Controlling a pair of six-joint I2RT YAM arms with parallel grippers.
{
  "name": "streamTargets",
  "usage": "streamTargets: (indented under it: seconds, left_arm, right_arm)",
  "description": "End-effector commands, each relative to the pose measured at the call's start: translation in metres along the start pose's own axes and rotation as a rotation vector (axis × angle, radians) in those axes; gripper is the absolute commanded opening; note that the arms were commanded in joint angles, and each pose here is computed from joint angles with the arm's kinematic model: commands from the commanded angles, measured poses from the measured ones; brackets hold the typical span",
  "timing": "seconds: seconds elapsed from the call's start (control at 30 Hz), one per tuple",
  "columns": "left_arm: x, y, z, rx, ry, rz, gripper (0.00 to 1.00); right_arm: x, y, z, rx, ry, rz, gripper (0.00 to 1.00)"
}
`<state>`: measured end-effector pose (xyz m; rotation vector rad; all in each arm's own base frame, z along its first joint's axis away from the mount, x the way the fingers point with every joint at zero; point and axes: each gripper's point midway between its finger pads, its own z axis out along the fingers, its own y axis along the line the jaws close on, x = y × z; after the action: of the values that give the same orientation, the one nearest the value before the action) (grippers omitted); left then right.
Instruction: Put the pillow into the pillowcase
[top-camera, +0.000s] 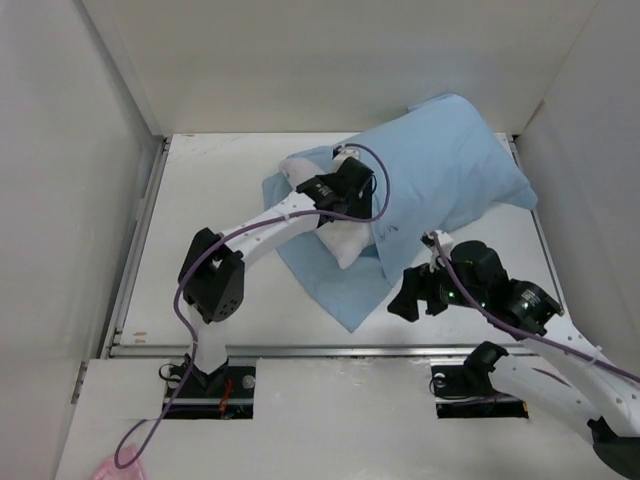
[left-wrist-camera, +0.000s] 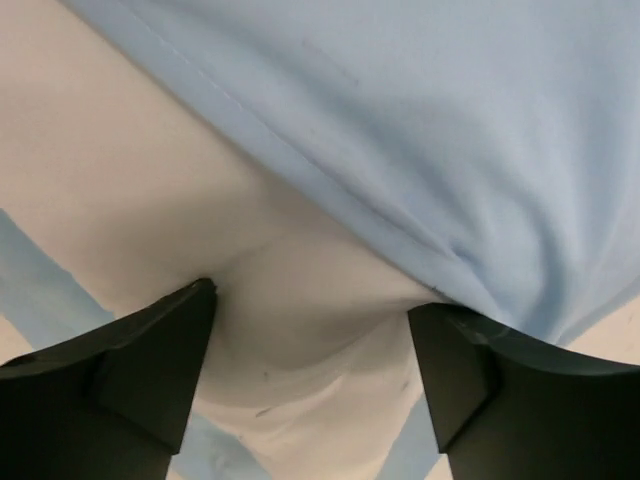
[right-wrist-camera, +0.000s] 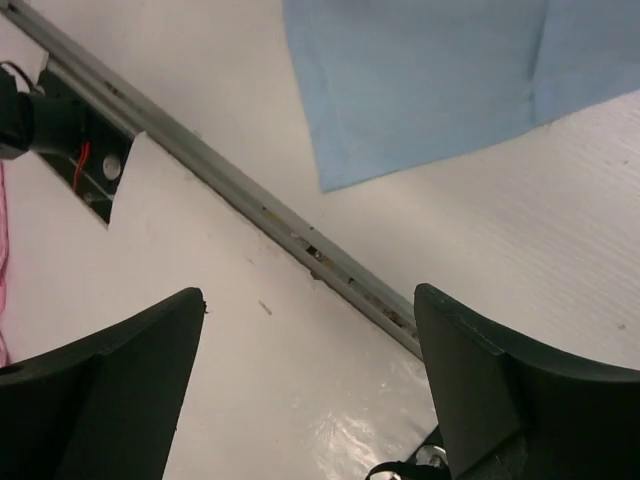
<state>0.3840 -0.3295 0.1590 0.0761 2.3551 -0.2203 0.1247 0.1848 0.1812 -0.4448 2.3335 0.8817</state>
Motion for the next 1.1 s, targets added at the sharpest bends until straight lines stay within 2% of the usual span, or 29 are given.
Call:
streamTargets:
  seconds: [0.0, 0.03, 0.07, 0.17, 0.2, 0.23, 0.3, 0.33, 0.37, 0.4, 0.47, 0.53, 0.57, 0.67, 0.7, 0.77, 0.9, 0.93, 0.97, 1.07]
  left_arm:
    - [0.0, -0.013, -0.048, 0.15, -0.02, 0.002, 0.78]
    - [0.021, -0.002, -0.048, 0.144, 0.016, -0.003, 0.79]
    - [0.015, 0.003, -0.072, 0.175, -0.012, -0.028, 0.81]
    - [0.037, 0.026, -0.088, 0.17, 0.01, -0.089, 0.79]
    - [0.03, 0.034, -0.106, 0.19, -0.026, -0.124, 0.69]
    - [0.03, 0.044, -0.11, 0.173, -0.038, -0.168, 0.61]
    - [0.044, 0.065, -0.11, 0.13, -0.034, -0.218, 0.43]
    - [0.033, 0.078, -0.115, 0.118, -0.084, -0.272, 0.36]
    - [0.044, 0.093, -0.106, 0.08, -0.077, -0.299, 0.26]
    - [0.044, 0.101, -0.102, 0.066, -0.086, -0.344, 0.23]
    - [0.033, 0.12, -0.085, 0.05, -0.115, -0.409, 0.21]
    - [0.035, 0.131, -0.063, 0.028, -0.078, -0.447, 0.21]
    - [0.03, 0.145, -0.055, 0.003, -0.072, -0.48, 0.21]
    - [0.025, 0.155, -0.046, -0.019, -0.042, -0.492, 0.23]
    - [0.023, 0.161, -0.045, -0.03, -0.046, -0.494, 0.25]
    - [0.034, 0.17, -0.041, -0.055, -0.027, -0.5, 0.31]
    - [0.038, 0.173, -0.048, -0.013, -0.05, -0.518, 0.39]
    - [0.04, 0.174, -0.049, -0.014, -0.049, -0.518, 0.4]
    - [0.042, 0.174, -0.05, -0.014, -0.049, -0.518, 0.42]
    - [0.044, 0.177, -0.056, -0.02, -0.056, -0.519, 0.44]
  right_arm:
    - [-0.043, 0.007, -0.013, 0.034, -0.119, -0.083, 0.92]
    - [-0.052, 0.005, -0.012, 0.053, -0.136, -0.109, 0.92]
    - [-0.063, 0.003, -0.014, 0.082, -0.171, -0.123, 0.94]
    - [-0.112, -0.014, -0.021, 0.245, -0.316, -0.126, 1.0]
    - [-0.13, -0.028, -0.024, 0.346, -0.378, -0.114, 1.0]
    - [-0.154, -0.025, -0.027, 0.363, -0.454, -0.109, 1.0]
    - [-0.175, -0.031, -0.008, 0.413, -0.439, -0.149, 0.98]
    - [-0.195, -0.02, -0.008, 0.389, -0.462, -0.183, 0.96]
    - [-0.201, -0.019, 0.016, 0.378, -0.414, -0.221, 0.95]
    - [-0.207, -0.015, 0.025, 0.358, -0.385, -0.301, 0.94]
    - [-0.216, 0.012, 0.046, 0.226, -0.335, -0.403, 0.93]
    - [-0.222, 0.014, 0.075, 0.189, -0.287, -0.481, 0.93]
    - [-0.226, 0.035, 0.083, 0.112, -0.29, -0.543, 0.93]
    - [-0.224, 0.046, 0.122, 0.089, -0.2, -0.754, 0.93]
    - [-0.239, 0.054, 0.124, 0.098, -0.216, -0.805, 0.93]
    - [-0.238, 0.038, 0.157, 0.16, -0.131, -0.885, 0.93]
    - [-0.262, 0.015, 0.194, 0.297, -0.078, -0.93, 0.94]
    - [-0.276, 0.013, 0.194, 0.341, -0.101, -0.936, 0.96]
    - [-0.27, 0.001, 0.214, 0.367, -0.062, -0.933, 0.96]
    - [-0.271, -0.031, 0.234, 0.525, 0.01, -0.914, 0.97]
